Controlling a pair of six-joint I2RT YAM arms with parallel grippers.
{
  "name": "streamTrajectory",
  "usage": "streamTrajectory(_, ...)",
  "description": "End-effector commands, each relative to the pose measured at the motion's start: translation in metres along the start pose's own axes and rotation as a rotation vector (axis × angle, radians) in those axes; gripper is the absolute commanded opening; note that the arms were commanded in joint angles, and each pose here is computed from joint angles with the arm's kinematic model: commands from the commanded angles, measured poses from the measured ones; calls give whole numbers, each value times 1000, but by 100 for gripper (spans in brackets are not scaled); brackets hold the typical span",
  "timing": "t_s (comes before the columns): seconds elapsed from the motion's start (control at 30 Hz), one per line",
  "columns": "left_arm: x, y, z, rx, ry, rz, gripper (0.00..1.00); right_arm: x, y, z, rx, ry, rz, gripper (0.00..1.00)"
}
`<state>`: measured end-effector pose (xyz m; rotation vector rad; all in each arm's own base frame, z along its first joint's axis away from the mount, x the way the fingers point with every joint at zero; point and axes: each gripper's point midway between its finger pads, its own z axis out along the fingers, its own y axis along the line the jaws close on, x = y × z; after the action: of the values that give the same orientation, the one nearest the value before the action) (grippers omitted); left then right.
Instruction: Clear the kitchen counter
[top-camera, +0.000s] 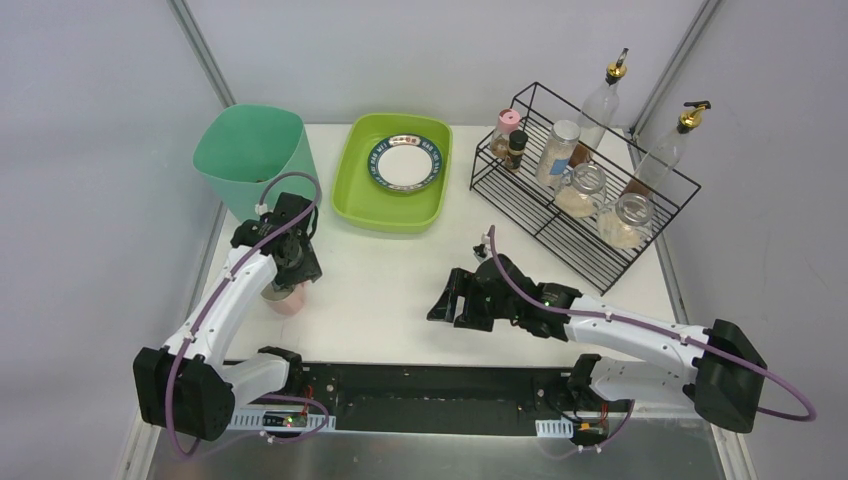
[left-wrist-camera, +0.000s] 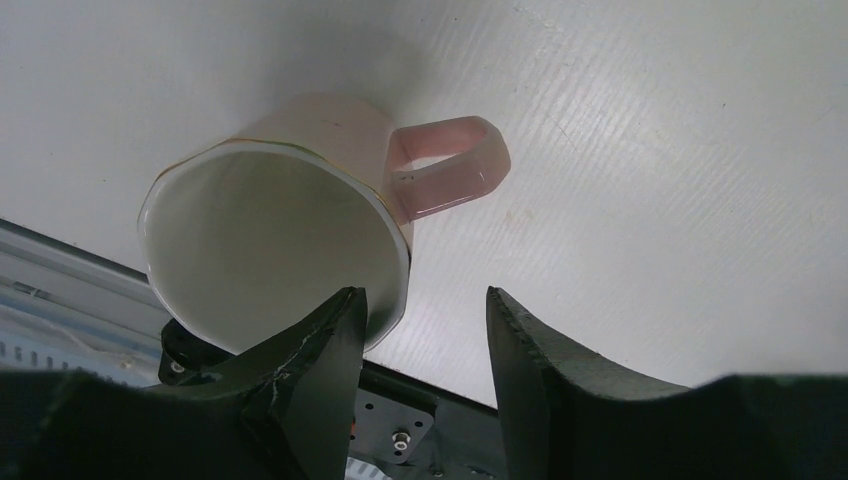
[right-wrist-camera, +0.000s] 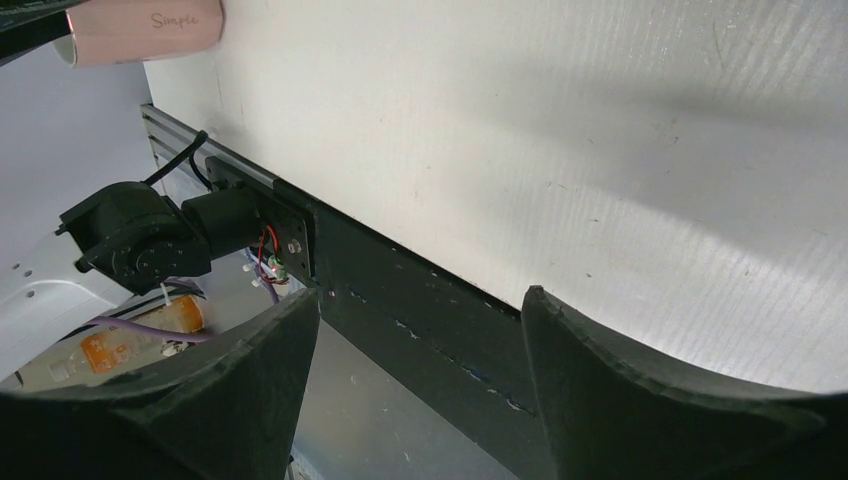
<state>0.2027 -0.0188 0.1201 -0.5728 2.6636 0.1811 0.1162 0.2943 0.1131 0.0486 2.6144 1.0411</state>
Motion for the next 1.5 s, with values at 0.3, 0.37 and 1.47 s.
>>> streamTrajectory(0.3,9,-3,4,22,54,14,34,0,4,4,-40,-5,28,77)
streamTrajectory(0.37,10,-4,4,25,57,16,32,1,3,4,-40,-5,30,78)
streamTrajectory(1.47,14,-2,13,-10,95,35,0,2,5,1,-75,-13,42,77)
